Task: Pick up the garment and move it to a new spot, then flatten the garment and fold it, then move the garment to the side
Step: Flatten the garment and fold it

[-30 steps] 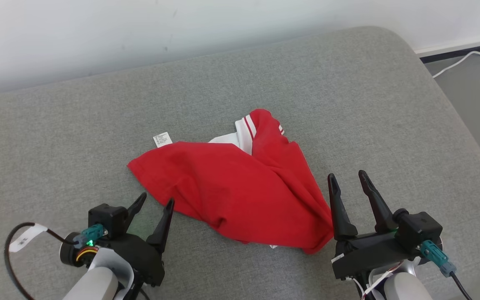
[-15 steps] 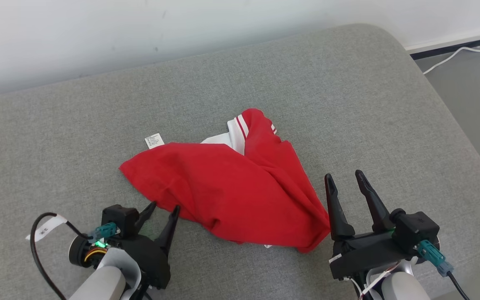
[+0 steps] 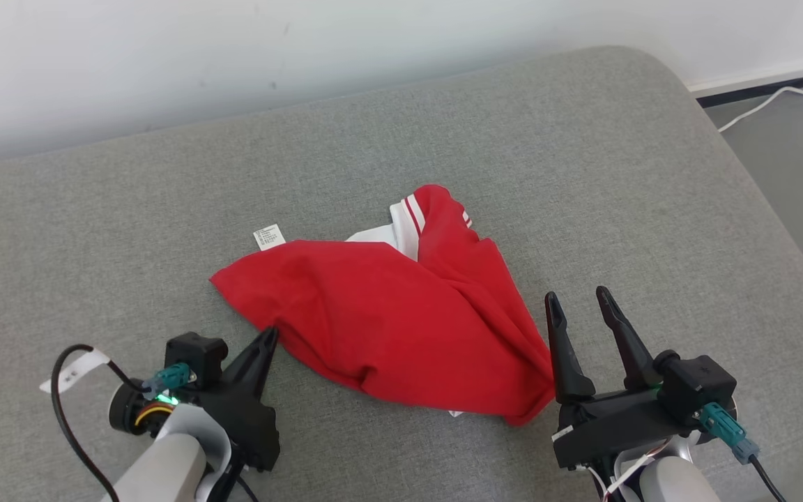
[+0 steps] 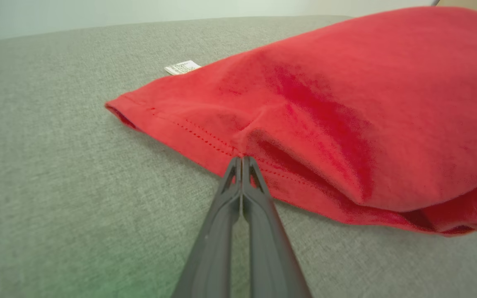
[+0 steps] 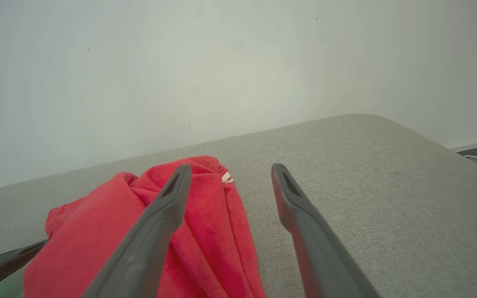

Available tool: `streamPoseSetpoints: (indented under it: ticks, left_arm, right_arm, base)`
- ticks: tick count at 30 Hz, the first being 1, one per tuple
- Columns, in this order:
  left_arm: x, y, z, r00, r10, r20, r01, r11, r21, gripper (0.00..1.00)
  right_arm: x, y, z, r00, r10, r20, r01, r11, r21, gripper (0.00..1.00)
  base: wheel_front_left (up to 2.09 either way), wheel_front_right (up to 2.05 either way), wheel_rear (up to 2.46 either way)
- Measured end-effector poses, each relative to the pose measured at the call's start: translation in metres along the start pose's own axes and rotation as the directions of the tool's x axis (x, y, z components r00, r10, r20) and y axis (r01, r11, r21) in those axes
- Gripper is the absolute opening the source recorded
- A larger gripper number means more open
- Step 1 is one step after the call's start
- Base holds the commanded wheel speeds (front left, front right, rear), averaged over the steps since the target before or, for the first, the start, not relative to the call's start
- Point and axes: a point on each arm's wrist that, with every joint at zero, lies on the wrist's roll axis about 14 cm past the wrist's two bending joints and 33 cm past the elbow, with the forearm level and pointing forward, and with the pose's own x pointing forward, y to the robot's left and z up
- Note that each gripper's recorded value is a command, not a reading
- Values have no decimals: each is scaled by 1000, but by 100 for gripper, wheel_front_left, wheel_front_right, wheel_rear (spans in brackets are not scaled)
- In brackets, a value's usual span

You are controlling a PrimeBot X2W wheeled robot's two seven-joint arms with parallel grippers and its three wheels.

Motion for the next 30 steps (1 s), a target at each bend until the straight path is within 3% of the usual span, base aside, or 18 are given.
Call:
streamPoseSetpoints:
  ticks: [10,21,25,30]
  left_arm:
    - [-11,35,80,983,37,179,-65,986,154,0]
    - [-55,44,186,962,-11,274,-110,899,423,0]
    - [-69,46,207,957,-5,291,-137,875,465,0]
    - [-80,54,213,956,25,293,-166,869,466,0]
  right_arm:
    - [-2,8,1,1000,18,6,-18,1000,16,100]
    - [-3,21,4,999,52,18,-52,998,37,100]
    - [-5,21,5,998,51,23,-52,998,42,100]
    - [-6,19,6,999,43,26,-44,998,41,100]
  base:
    - [0,0,0]
    - [0,0,0]
    - [0,0,0]
    - [0,0,0]
